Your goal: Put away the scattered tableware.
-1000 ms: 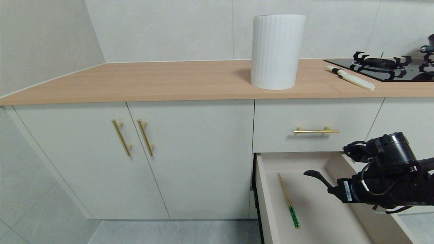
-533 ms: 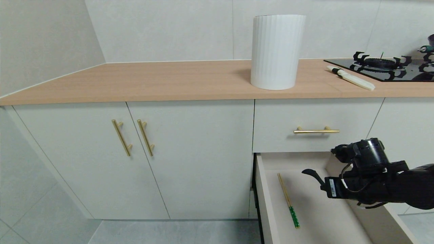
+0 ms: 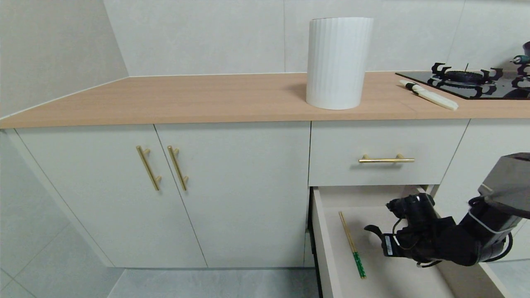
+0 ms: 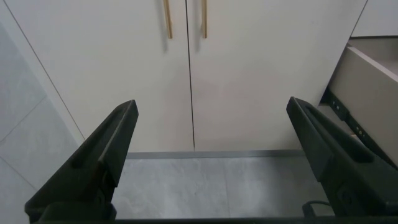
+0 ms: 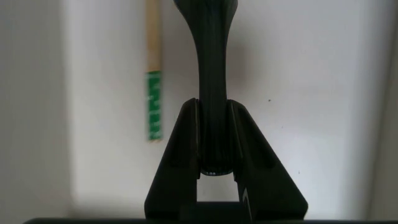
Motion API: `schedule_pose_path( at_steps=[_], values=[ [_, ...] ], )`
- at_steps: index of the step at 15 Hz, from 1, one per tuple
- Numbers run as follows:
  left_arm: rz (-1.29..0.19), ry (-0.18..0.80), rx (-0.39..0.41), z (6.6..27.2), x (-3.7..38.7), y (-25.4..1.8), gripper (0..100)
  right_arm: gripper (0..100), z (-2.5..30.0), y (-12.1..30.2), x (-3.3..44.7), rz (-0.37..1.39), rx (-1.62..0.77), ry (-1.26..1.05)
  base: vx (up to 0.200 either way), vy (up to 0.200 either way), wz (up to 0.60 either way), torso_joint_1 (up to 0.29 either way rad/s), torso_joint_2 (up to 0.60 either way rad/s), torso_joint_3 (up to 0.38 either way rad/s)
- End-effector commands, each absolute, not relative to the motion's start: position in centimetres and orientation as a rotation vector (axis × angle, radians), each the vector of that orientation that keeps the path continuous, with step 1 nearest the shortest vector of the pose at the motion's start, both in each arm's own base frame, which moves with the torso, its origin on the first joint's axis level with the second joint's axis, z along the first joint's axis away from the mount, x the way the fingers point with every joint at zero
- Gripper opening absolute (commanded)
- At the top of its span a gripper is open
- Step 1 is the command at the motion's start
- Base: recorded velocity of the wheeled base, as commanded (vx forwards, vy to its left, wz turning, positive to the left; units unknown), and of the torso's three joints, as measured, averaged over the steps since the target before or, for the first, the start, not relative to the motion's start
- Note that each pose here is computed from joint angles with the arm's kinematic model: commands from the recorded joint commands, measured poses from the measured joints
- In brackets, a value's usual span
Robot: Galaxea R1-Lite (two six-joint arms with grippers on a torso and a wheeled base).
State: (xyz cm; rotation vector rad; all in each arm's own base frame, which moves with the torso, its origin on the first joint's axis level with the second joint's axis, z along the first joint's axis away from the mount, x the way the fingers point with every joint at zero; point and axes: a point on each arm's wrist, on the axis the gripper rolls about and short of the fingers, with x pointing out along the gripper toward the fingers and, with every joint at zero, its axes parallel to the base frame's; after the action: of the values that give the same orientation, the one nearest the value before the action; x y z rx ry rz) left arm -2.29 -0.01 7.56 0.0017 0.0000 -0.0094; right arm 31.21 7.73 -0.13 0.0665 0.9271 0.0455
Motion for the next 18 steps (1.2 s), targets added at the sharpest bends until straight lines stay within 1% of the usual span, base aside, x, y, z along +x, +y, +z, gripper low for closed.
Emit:
schedule_pose_path(
  at_steps=[1, 4, 13, 14, 18],
  values=[
    [-0.009, 0.002, 0.002, 7.53, -2.28, -0.01, 100, 0, -2.86, 7.71, 31.38, 0.012, 0.042, 0.974, 0.0, 0.0, 0.0, 0.0, 0.0, 0.0],
    [-0.009, 0.002, 0.002, 7.53, -2.28, -0.01, 100, 0, -3.59, 7.71, 31.47, 0.006, 0.038, 0.978, 0.0, 0.0, 0.0, 0.0, 0.0, 0.0],
    [-0.009, 0.0, 0.002, 7.57, -2.29, -0.01, 100, 0, -3.24, 7.5, 31.62, 0.001, 0.046, 0.959, 0.0, 0.0, 0.0, 0.0, 0.0, 0.0],
    [-0.009, 0.0, 0.002, 7.57, -2.29, -0.01, 100, 100, -3.19, 7.5, 31.62, 0.001, 0.046, 0.957, 0.0, 0.0, 0.0, 0.0, 0.0, 0.0],
    [-0.009, 0.0, 0.002, 7.57, -2.29, -0.01, 100, 100, -3.02, 7.51, 31.67, 0.002, 0.047, 0.951, 0.0, 0.0, 0.0, 0.0, 0.0, 0.0]
  ],
)
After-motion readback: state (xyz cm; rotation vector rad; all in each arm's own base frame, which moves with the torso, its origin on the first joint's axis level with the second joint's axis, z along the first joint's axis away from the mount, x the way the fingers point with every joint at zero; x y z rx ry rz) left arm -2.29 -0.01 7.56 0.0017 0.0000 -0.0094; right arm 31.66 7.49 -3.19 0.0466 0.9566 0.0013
